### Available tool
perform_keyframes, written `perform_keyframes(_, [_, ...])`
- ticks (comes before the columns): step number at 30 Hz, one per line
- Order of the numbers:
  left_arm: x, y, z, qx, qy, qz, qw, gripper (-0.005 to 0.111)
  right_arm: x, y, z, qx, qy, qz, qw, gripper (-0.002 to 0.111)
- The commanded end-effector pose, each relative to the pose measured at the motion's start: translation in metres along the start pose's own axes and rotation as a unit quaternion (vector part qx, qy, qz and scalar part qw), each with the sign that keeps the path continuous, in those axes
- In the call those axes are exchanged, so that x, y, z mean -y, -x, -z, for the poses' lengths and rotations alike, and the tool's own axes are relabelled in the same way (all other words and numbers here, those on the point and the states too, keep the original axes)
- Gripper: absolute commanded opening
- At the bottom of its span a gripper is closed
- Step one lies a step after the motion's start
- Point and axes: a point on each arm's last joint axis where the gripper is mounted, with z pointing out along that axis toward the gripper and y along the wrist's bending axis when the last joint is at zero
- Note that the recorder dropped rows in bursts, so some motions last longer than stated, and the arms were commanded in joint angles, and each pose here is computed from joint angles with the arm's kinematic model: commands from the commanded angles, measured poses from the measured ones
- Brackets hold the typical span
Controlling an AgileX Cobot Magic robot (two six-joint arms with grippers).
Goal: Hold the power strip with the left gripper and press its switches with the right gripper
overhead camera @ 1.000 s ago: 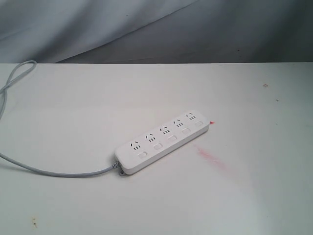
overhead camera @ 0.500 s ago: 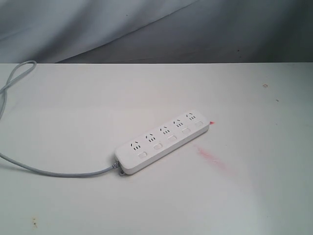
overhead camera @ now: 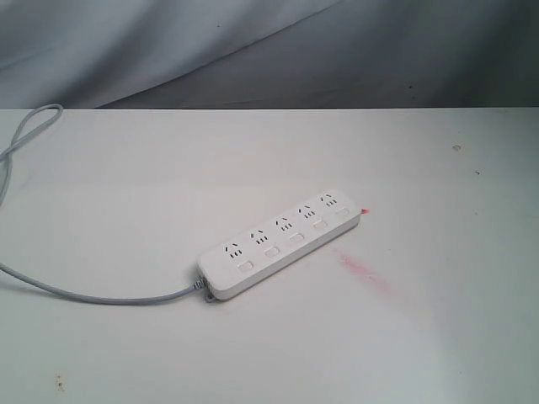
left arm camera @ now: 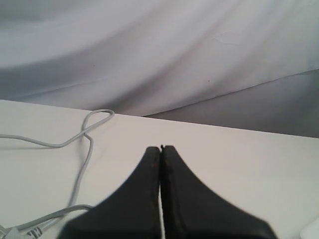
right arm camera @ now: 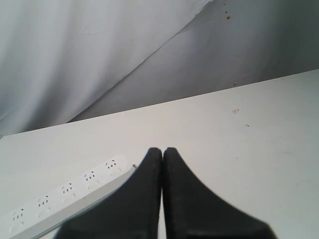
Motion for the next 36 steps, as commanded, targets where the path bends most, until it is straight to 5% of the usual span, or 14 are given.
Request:
perform_keyframes(1, [-0.0009,-0.0028,0.0001,-0.008,0.004,-0.003,1.0,0.0,0.0,-0.0003,0.0002,0.004,0.001,0.002,1.0,0.0])
perform_keyframes(36, [-0.0001,-0.0021,0.0001,-0.005,0.0,-0.036,0.999,0.0,0.0,-0.0003,0.0002,0.004,0.001,0.002,1.0,0.0])
